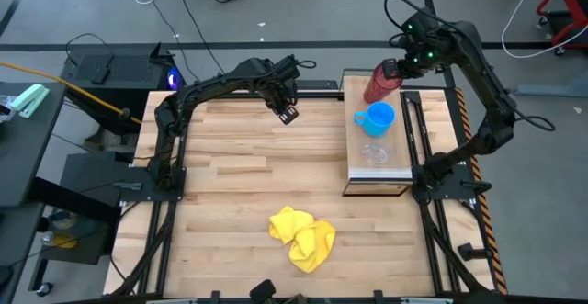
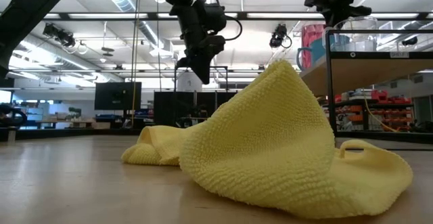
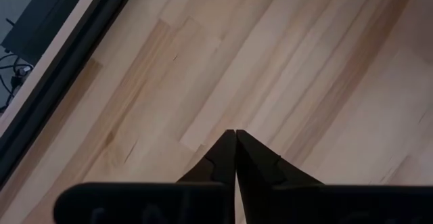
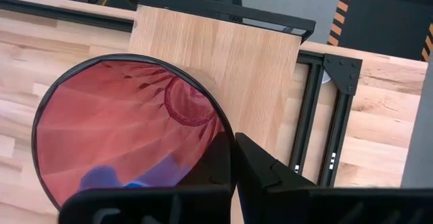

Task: Stack small to large cups/mugs on shelf
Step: Put the red cup on the shelf

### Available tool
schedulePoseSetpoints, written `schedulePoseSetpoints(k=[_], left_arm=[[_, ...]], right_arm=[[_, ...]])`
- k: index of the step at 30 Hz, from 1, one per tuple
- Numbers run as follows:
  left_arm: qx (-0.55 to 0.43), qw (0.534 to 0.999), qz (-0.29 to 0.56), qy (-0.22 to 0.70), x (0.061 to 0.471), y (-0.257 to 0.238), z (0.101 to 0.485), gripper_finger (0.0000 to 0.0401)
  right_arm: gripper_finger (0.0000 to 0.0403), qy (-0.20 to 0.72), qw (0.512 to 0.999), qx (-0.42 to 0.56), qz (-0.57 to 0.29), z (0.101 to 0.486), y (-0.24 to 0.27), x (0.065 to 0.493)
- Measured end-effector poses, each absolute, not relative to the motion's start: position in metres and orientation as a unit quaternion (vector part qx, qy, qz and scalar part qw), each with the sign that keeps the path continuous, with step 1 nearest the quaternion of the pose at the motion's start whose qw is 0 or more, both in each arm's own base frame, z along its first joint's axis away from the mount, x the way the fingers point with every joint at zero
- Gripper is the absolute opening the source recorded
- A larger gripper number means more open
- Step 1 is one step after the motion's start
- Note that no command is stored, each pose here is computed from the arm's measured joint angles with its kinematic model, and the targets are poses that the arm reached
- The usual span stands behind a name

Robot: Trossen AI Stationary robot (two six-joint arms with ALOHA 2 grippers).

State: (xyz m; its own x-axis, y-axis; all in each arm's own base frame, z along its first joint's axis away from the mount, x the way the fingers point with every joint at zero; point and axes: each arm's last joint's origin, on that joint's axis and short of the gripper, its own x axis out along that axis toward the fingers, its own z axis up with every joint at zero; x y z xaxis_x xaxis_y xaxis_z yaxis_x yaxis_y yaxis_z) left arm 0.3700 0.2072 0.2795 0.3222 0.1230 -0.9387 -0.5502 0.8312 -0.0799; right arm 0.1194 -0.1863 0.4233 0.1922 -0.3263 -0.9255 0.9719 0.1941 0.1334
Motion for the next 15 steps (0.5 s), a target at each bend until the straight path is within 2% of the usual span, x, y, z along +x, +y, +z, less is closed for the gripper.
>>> schedulePoseSetpoints(k=[15], left_arm=[[-0.197,0.789,0.214,0.541,0.3702,0.2073,0.2796,0.0013]], right_arm=[[0.0042,0.409,0.666,0.391,-0.486,0.4195,-0.1944,0.1246]])
